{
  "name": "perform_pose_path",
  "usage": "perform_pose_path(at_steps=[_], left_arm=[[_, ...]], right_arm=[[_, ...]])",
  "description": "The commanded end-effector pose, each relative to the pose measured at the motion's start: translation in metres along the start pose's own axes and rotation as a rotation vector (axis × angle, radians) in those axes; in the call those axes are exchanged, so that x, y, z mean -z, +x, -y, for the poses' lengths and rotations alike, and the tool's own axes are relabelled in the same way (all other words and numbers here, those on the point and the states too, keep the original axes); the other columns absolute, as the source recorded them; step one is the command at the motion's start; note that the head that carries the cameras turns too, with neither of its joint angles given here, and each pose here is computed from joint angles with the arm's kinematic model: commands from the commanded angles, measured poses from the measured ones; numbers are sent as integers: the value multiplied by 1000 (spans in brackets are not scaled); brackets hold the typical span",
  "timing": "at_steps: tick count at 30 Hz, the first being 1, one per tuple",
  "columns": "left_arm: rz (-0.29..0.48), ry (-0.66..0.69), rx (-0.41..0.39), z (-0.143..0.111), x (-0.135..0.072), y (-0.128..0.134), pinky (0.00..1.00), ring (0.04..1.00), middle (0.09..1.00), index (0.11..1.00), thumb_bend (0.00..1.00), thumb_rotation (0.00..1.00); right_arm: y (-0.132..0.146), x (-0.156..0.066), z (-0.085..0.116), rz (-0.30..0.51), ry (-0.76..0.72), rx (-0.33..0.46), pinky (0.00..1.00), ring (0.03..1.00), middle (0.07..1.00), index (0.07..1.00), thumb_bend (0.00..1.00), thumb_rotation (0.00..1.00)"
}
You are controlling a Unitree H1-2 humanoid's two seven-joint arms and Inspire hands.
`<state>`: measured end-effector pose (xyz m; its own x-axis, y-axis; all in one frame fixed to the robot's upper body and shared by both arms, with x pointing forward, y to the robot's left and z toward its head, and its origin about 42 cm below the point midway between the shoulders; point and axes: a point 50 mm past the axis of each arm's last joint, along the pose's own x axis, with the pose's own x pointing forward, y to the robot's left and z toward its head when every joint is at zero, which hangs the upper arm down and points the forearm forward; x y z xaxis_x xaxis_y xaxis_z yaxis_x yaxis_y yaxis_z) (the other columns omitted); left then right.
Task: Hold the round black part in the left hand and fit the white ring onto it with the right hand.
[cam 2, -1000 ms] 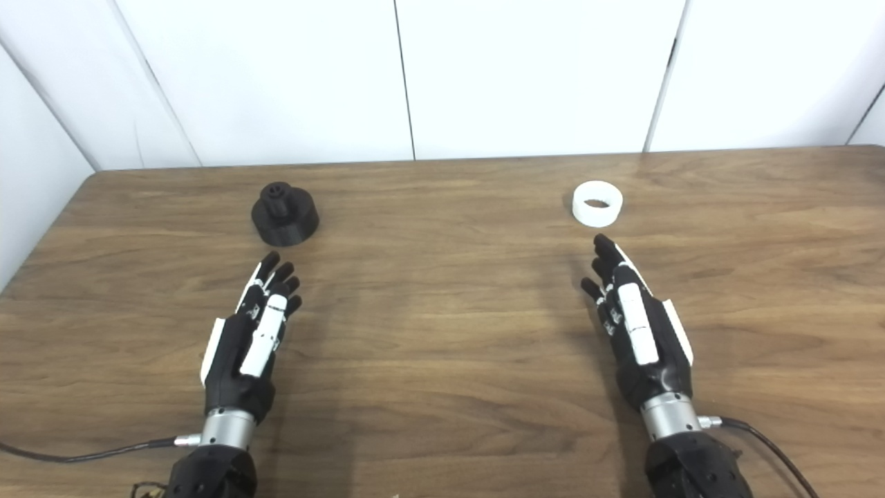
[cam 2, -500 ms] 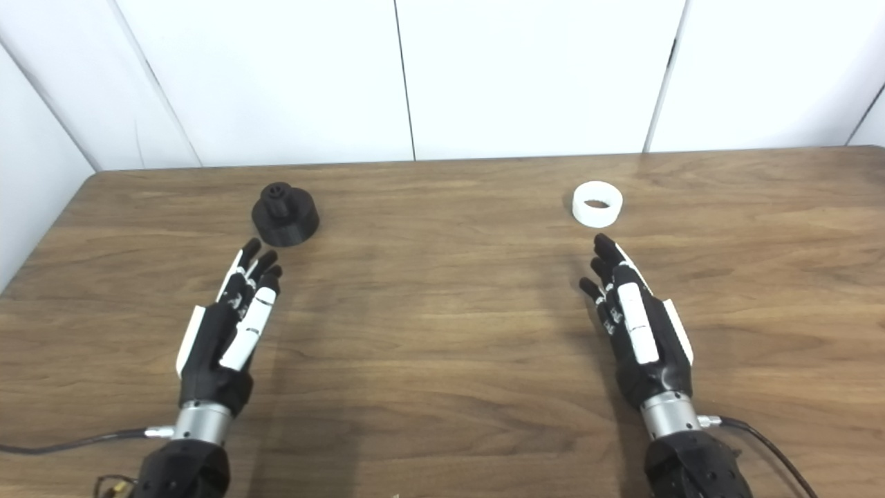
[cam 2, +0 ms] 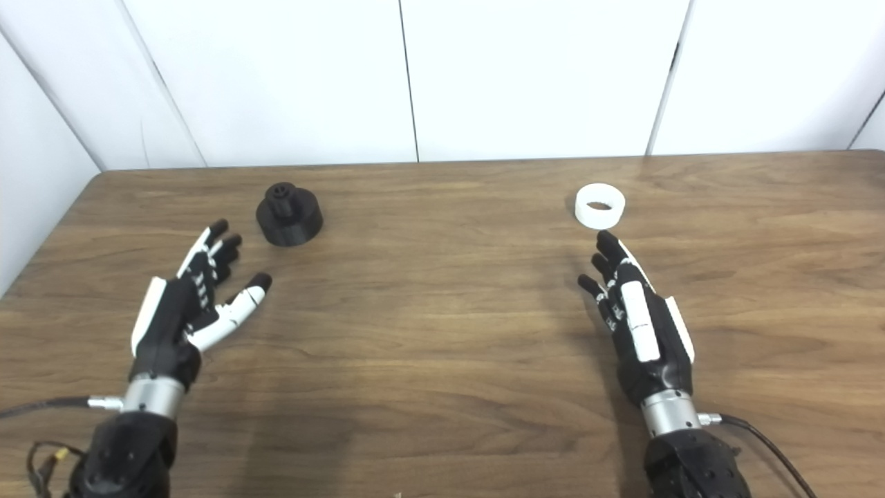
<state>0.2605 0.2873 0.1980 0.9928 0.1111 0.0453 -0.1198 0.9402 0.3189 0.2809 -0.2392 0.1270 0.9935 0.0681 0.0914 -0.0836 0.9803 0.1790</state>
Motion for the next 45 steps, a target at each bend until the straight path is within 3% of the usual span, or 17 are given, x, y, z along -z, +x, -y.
perform_pose_path(at_steps=[1,6,12,17,30,37,39,45], left_arm=[[57,80,-23,-14,-16,14,890,918,934,969,636,205],[46,154,-19,-26,-20,28,865,908,928,971,688,150],[50,317,3,-39,-25,49,917,924,941,966,709,154],[45,426,27,-46,-27,66,865,924,939,956,733,141],[44,745,43,-58,-21,108,773,923,950,909,818,240],[51,868,49,-64,-15,127,847,939,936,893,851,236],[56,899,52,-66,-13,131,908,940,931,888,858,247],[56,1019,61,-70,-16,147,933,949,929,891,849,293]], right_arm=[[-2,10,-5,11,27,-12,877,960,952,900,600,801],[-3,12,-5,8,28,-3,869,952,945,894,603,805],[-6,19,-2,-1,30,-2,860,942,932,880,618,803],[-8,22,1,0,36,-7,849,943,935,880,619,793],[-12,28,4,0,17,0,829,938,937,882,640,802],[-14,29,4,1,0,12,823,935,932,880,644,810],[-14,30,5,-1,-3,16,825,940,934,880,650,814],[-16,33,4,-4,4,19,823,939,933,880,649,806]])
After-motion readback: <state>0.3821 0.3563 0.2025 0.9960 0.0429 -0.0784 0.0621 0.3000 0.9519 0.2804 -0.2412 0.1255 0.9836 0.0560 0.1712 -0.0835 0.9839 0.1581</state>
